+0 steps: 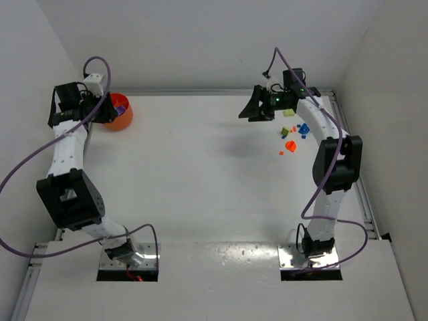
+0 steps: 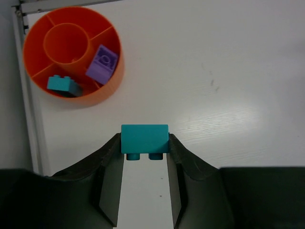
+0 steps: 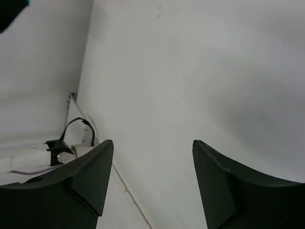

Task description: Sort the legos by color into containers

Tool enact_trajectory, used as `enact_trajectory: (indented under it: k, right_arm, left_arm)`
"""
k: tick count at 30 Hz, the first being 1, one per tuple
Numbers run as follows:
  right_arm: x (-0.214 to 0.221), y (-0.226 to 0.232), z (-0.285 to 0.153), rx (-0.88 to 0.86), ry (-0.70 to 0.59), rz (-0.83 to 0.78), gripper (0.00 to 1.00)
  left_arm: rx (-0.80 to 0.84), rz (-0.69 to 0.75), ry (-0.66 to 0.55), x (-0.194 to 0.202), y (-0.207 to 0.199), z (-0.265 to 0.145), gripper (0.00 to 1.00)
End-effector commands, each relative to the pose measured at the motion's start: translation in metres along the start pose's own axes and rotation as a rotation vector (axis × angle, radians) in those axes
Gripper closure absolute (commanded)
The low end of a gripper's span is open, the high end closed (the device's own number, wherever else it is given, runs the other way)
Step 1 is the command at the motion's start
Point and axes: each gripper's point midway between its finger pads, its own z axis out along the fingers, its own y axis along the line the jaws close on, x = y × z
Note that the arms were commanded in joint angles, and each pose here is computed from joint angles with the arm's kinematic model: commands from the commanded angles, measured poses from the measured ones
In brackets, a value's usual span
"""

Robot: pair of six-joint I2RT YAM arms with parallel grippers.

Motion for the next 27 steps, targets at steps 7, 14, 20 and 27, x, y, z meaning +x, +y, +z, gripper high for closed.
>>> enact_trajectory:
  k: [7, 14, 20, 27]
  right_arm:
    - [0.014, -0.010, -0.006, 0.075, 0.046, -0.080, 0.32]
    - [0.020, -0.013, -0.005, 0.068, 0.061, -0.074, 0.32]
    - [0.020, -0.013, -0.005, 0.068, 0.061, -0.074, 0.32]
    - [0.023, -0.014, -0.004, 0.069, 0.067, -0.067, 0.32]
  left_arm:
    - [-0.079, -0.017, 0.081, 0.007, 0.075, 0.036, 0.88]
    - [-0.119, 0.002, 0.119, 0.014, 0.102, 0.066, 0.88]
    - [-0.147, 0.001, 0.120, 0.012, 0.122, 0.080, 0.87]
    - [-0.161, -0.014, 0.137, 0.019, 0.134, 0.097, 0.86]
